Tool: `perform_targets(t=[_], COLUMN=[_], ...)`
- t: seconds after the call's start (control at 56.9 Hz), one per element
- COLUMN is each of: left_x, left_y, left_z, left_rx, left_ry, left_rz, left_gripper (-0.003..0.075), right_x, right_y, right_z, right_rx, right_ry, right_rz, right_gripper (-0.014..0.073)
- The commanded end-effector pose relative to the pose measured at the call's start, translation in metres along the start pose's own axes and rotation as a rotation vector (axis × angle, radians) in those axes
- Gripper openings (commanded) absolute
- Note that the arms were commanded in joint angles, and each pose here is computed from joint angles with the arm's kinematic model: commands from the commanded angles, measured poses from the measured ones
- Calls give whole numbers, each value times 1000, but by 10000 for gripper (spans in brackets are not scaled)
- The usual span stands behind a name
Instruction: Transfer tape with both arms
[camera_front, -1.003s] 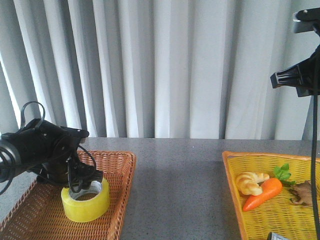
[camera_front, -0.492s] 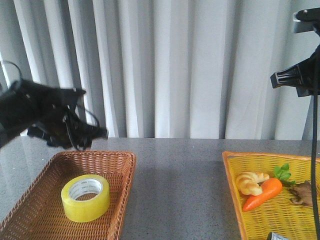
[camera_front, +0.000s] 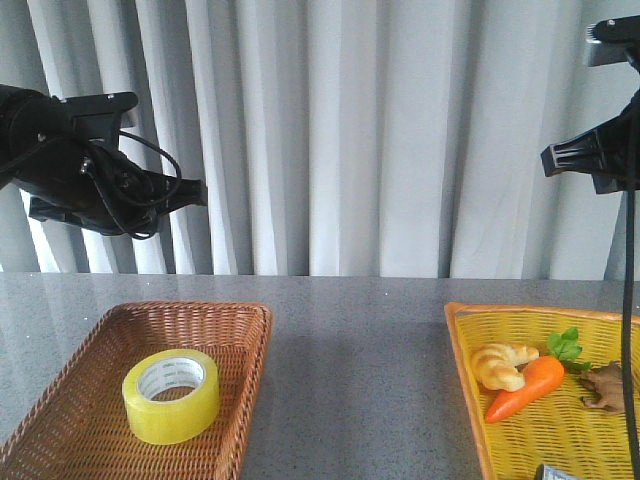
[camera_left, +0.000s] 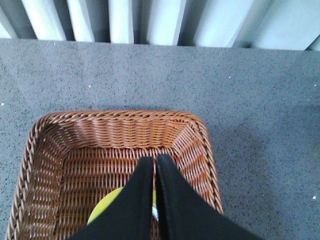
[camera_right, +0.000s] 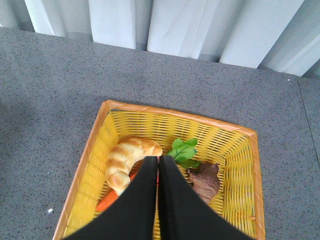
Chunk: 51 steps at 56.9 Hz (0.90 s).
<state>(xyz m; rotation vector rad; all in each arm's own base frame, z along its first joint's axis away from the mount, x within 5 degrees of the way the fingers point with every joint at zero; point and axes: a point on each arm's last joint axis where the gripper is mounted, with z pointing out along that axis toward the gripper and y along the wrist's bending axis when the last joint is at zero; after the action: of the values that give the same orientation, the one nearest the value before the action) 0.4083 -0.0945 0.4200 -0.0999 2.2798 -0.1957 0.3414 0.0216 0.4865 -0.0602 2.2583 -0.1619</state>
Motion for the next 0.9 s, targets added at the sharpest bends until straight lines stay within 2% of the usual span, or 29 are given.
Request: perform_targets(t=[0.0, 0.457, 0.616, 0.721, 0.879], left_x=[-15, -16, -15, -12, 7], left_y=[-2, -2, 4, 8, 25], left_z=[-32, -32, -21, -43, -106], left_rx=[39, 40, 19, 10, 37], left_ry=[-121, -122, -126, -212, -394], left_rz=[-10, -10, -7, 25, 45], left_gripper=[-6, -6, -6, -6, -6], right_x=[-9, -9, -9, -9, -9], right_y=[-8, -8, -8, -8, -8], right_z=[-27, -27, -27, -27, -27], right_rx=[18, 18, 18, 18, 18], right_ry=[-122, -122, -122, -122, -122], right_rz=[9, 9, 9, 9, 9], right_gripper=[-7, -7, -7, -7, -7])
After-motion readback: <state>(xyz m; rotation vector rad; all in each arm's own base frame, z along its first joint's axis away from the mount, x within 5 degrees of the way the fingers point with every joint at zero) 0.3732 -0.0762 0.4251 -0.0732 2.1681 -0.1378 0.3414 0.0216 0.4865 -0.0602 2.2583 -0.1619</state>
